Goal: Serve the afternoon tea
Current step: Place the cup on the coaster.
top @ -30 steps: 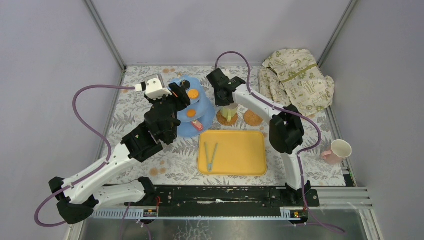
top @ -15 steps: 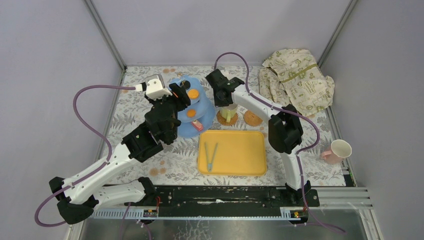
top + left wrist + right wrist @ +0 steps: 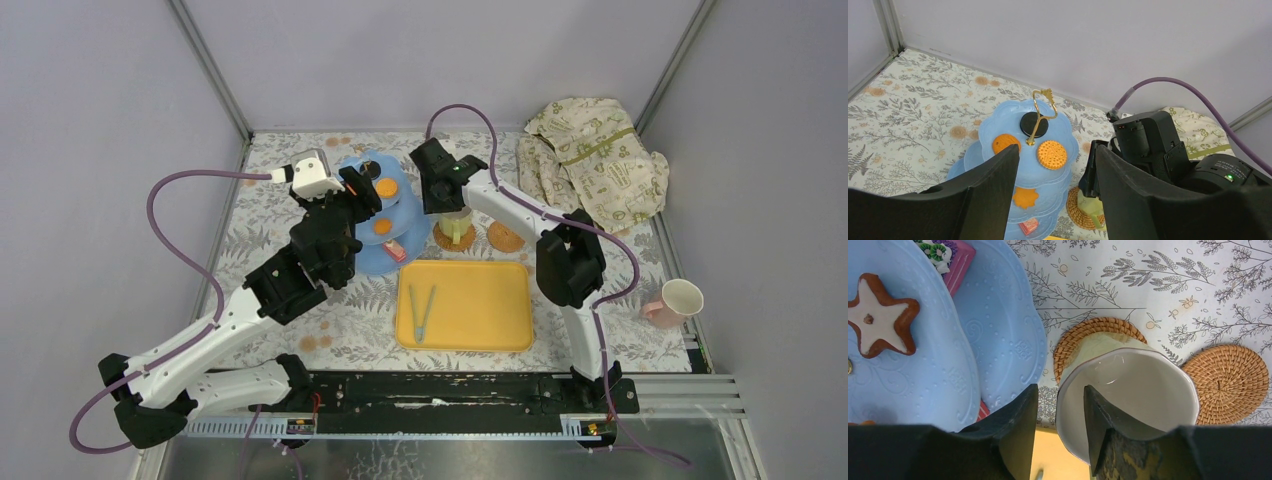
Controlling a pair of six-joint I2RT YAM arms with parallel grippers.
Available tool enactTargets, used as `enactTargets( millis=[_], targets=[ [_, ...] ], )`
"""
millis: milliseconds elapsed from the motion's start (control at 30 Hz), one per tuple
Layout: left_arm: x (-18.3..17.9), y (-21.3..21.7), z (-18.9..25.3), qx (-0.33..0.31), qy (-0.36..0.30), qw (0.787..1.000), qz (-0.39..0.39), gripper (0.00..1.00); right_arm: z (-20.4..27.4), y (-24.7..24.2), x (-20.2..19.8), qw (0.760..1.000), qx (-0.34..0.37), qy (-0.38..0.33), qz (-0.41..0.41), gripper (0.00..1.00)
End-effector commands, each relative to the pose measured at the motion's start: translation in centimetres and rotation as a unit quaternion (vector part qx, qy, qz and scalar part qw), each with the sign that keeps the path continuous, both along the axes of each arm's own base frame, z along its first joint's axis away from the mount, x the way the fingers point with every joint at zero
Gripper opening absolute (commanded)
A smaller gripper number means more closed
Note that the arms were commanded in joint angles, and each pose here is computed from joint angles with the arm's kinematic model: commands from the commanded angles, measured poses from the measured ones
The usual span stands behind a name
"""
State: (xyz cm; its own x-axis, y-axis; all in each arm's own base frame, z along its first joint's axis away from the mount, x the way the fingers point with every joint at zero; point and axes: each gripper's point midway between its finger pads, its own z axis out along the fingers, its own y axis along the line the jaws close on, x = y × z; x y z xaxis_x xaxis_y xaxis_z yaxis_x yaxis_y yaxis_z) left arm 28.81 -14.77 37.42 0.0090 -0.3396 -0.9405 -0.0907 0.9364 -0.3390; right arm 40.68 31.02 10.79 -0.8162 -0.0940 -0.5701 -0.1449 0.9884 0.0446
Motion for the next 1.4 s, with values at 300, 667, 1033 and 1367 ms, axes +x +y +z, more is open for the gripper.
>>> enactTargets(
  millis=[300, 667, 1033, 1367],
  targets=[
    [0.4, 0.2, 1.3, -0.009, -0.019, 1.0, 0.019, 0.68, 8.3, 0.9, 0.0, 0.995, 0.062, -0.078, 0.012, 0.49],
    [0.6, -0.7, 2.3, 0.003, -0.028, 1.0, -0.002, 0.73, 14.1, -3.1, -1.4, 0.986, 0.072, -0.147, -0.041, 0.59],
    [0.4, -5.2, 2.1, -0.017, -0.033, 0.992, -0.119, 0.73, 14.9, -23.8, -8.0, 0.911, 0.014, -0.232, -0.341, 0.7],
    [0.4, -8.4, 1.6, -0.022, -0.024, 0.983, -0.181, 0.73, 13.0, -36.0, -15.6, 0.815, -0.057, -0.238, -0.525, 0.63]
  ],
)
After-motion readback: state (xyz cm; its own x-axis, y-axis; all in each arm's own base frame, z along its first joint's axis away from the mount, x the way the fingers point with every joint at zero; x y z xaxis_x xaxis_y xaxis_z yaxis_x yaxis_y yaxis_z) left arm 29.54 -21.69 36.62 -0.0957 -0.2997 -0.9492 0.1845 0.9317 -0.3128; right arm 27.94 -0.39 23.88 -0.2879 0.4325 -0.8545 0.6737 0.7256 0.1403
